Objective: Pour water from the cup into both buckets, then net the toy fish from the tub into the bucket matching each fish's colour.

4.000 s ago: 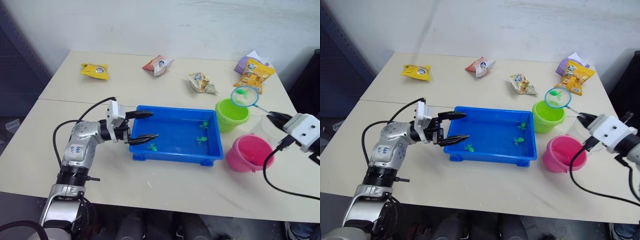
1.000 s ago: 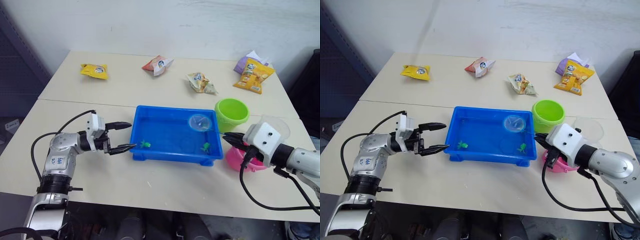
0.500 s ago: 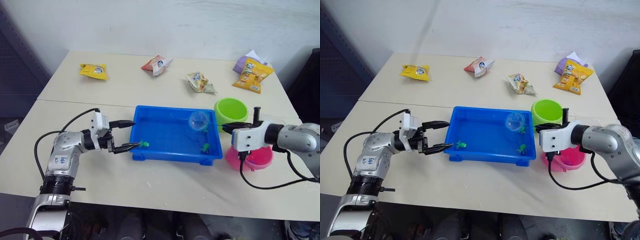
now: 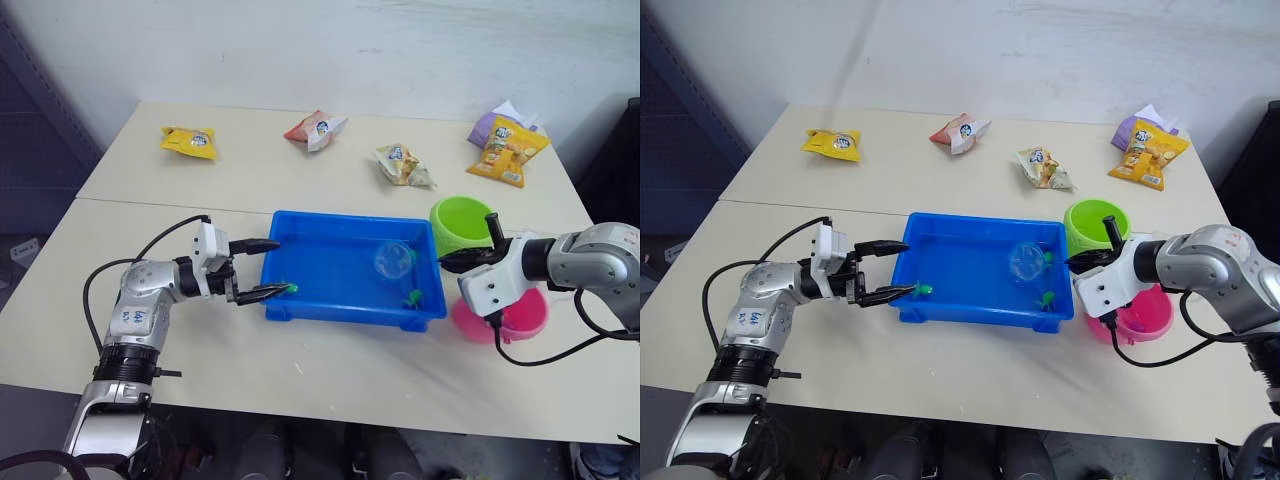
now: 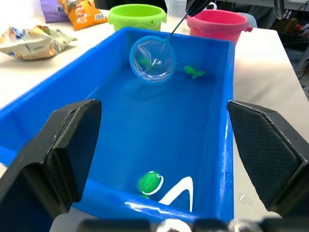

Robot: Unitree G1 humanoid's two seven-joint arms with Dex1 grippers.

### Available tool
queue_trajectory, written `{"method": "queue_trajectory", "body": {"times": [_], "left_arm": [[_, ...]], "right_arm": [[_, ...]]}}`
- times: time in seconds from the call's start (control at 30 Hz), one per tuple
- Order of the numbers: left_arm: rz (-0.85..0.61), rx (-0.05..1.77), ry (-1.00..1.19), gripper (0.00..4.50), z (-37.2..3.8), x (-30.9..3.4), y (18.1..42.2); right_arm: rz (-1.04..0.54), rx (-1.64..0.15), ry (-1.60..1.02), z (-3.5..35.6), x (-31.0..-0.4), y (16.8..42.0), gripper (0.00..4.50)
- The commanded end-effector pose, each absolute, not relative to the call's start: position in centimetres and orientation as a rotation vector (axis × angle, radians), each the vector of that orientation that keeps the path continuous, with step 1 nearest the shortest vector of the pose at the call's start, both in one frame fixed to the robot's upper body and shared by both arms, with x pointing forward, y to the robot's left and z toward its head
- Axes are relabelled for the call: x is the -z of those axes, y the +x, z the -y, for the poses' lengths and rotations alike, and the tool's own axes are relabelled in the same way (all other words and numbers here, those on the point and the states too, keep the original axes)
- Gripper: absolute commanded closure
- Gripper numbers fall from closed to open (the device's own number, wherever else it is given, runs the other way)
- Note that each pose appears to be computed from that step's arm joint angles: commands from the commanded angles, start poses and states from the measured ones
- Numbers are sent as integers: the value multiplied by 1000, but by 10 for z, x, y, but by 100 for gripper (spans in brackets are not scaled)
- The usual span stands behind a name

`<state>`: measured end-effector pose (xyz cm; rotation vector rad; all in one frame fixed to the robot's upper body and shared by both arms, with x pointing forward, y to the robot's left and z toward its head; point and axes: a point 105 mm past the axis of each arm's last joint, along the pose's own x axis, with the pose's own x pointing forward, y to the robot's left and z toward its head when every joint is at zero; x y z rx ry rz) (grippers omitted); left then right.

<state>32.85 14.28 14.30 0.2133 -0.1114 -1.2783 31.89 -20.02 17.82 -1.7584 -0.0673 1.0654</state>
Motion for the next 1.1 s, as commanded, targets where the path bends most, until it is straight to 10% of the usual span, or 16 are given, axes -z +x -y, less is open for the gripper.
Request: {"method": "queue_trajectory", "body": {"times": [0.03,1.1], "left_arm": [[164,1289,249,4,-136,-158,331],[174,1358,239,4,-106,-189,324]], "right_arm": [[83,-1031,-1846,205,-196,322,450],[-298,-1279,-1995,208,-167,294,450]]}}
